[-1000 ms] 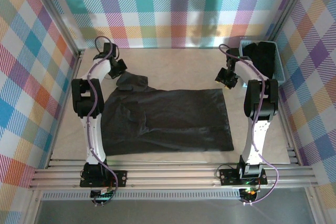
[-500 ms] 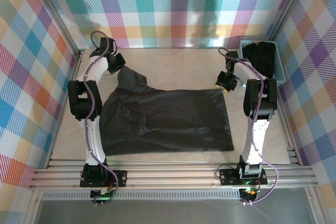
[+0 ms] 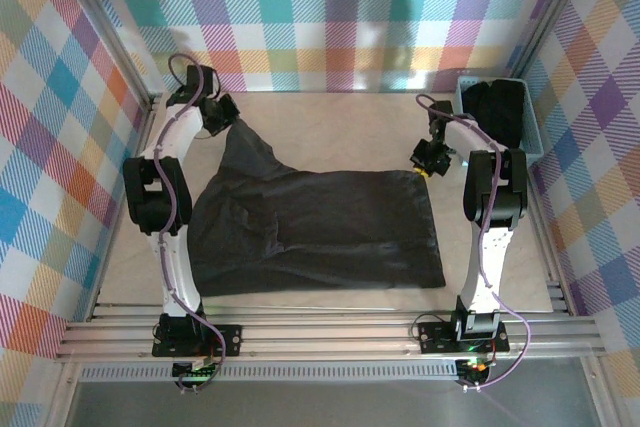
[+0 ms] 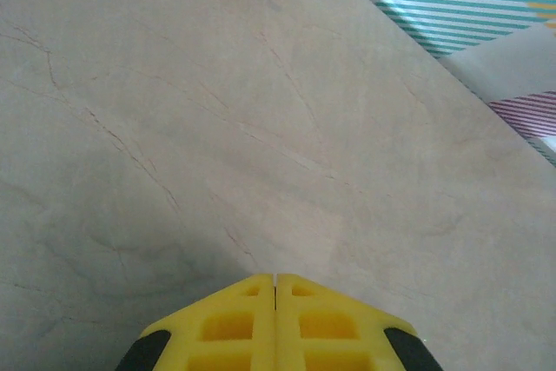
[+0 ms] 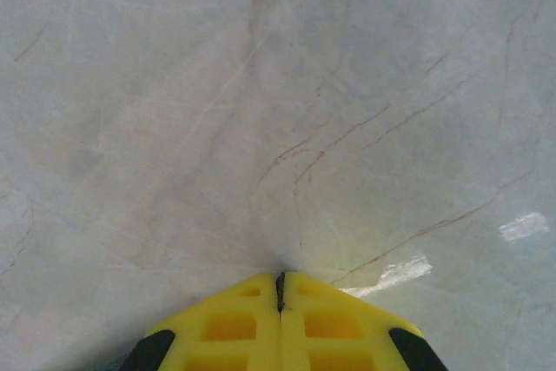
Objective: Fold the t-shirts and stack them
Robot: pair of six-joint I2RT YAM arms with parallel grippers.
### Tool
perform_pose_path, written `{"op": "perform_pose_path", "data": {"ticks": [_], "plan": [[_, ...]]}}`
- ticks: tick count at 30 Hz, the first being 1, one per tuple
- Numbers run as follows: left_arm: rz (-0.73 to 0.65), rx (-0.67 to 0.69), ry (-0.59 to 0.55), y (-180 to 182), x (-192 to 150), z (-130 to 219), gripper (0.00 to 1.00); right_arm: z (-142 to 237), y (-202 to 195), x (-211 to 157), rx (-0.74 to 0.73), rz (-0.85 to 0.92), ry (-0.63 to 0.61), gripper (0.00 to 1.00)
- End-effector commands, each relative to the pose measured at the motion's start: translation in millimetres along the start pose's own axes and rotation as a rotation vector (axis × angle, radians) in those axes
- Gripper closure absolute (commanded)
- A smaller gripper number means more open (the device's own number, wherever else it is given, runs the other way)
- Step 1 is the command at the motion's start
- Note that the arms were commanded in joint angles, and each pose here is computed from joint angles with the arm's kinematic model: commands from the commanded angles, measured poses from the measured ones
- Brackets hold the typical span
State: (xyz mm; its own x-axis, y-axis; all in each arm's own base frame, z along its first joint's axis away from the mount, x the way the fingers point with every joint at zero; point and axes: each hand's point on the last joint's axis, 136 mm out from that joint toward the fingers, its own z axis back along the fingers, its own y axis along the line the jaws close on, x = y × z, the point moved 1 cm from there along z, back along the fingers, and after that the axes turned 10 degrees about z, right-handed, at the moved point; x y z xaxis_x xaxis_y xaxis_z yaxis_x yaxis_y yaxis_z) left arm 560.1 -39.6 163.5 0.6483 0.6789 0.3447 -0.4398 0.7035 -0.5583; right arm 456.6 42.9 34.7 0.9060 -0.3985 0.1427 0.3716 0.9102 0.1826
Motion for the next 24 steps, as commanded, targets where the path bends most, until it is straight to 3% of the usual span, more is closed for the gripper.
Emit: {"op": "perform_pose_path", "data": {"ticks": [1, 8, 24], "plan": [[-0.02, -0.073, 0.02, -21, -8, 32, 1.0, 10, 3, 2, 0.026, 0.002, -0.025, 1.0], [-0.018, -0.133, 0.047, -21, -34, 80, 1.0, 35, 7, -5, 0.068, 0.033, -0.056, 1.0], [0.059, -0.01, -0.068, 79, -117, 193, 1.0, 55, -22, -59, 0.061, 0.055, -0.061, 1.0]]}}
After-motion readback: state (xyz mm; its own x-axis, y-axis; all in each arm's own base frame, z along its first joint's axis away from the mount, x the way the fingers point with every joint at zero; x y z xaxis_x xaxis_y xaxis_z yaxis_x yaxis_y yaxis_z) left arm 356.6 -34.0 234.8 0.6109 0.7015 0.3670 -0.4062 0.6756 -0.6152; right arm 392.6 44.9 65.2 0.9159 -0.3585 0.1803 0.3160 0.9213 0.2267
